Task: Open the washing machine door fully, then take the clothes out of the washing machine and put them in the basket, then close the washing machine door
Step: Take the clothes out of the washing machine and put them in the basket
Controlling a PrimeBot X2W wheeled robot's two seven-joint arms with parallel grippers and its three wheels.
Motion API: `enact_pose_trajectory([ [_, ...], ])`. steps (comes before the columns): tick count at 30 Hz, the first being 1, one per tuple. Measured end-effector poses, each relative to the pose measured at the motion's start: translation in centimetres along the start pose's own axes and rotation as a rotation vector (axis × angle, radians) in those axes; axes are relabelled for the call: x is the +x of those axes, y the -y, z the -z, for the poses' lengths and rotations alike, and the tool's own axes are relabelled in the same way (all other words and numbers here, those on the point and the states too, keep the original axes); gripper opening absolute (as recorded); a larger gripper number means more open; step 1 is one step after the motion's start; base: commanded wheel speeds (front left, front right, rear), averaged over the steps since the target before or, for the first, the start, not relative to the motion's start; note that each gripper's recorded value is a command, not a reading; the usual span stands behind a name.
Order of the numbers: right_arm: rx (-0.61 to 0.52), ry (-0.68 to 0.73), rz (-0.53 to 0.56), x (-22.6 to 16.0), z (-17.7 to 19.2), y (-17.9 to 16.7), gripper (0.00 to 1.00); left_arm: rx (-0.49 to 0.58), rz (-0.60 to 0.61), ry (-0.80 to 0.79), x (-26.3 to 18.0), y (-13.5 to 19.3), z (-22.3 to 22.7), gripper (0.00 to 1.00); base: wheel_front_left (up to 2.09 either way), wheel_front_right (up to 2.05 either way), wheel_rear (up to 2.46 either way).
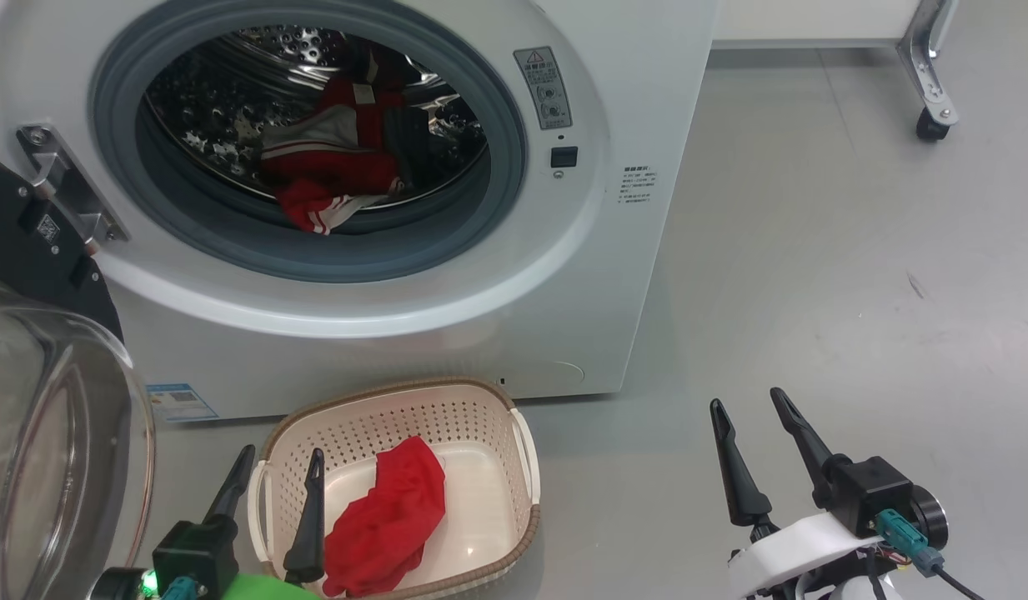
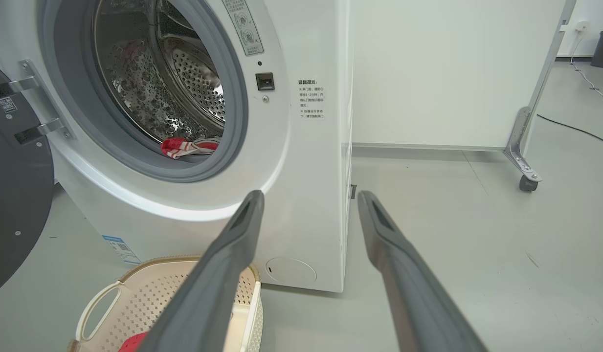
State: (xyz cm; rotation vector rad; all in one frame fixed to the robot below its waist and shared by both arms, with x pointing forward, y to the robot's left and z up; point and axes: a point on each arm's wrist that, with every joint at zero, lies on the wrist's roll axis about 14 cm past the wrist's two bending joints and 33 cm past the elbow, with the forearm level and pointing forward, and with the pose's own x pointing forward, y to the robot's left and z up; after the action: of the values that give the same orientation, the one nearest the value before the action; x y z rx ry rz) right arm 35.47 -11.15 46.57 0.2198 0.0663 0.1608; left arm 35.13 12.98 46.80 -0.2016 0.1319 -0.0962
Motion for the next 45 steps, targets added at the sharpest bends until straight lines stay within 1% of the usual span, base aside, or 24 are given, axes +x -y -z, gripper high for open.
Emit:
enact_pose_trajectory([
  [4, -0.001, -0.015, 0.004, 0.5, 0.5, 0.2, 1.00, 0.000, 0.005, -0.049, 0.6, 0.0, 1.2, 1.00, 0.00, 0.00, 0.00],
  [9, -0.003, -0.029, -0.018, 1.8, 1.0, -0.1, 1.00, -0.007, 0.009, -0.088, 2.3, -0.1, 2.2, 1.00, 0.00, 0.00, 0.00],
  [16, -0.013, -0.050, -0.023, 3.8, 1.9, 0.3, 1.00, -0.009, 0.053, -0.150, 6.2, 0.6, 3.7, 1.00, 0.00, 0.00, 0.00],
  [20, -0.010, -0.049, -0.041, 5.2, 2.2, 0.1, 1.00, -0.058, 0.086, -0.210, 8.5, 1.2, 5.0, 1.00, 0.00, 0.00, 0.00],
  [23, -0.007, -0.047, -0.046, 6.3, 2.3, 0.1, 1.00, -0.063, 0.105, -0.249, 10.6, 1.4, 5.8, 1.00, 0.00, 0.00, 0.00],
  [29, 0.017, -0.059, -0.035, 7.9, 3.2, 0.8, 1.00, -0.015, 0.126, -0.338, 14.8, 0.5, 7.4, 1.00, 0.00, 0.00, 0.00],
  [34, 0.039, -0.073, 0.006, 8.5, 3.9, 2.1, 1.00, 0.007, 0.167, -0.389, 18.1, 0.8, 8.4, 1.00, 0.00, 0.00, 0.00],
  [37, 0.049, -0.082, 0.048, 8.7, 4.3, 3.3, 1.00, 0.047, 0.203, -0.373, 21.2, 1.2, 7.7, 1.00, 0.00, 0.00, 0.00],
  [45, 0.077, -0.092, 0.095, 8.7, 4.6, 4.6, 1.00, 0.142, 0.195, -0.262, 27.0, 0.6, 4.7, 1.00, 0.00, 0.00, 0.00],
])
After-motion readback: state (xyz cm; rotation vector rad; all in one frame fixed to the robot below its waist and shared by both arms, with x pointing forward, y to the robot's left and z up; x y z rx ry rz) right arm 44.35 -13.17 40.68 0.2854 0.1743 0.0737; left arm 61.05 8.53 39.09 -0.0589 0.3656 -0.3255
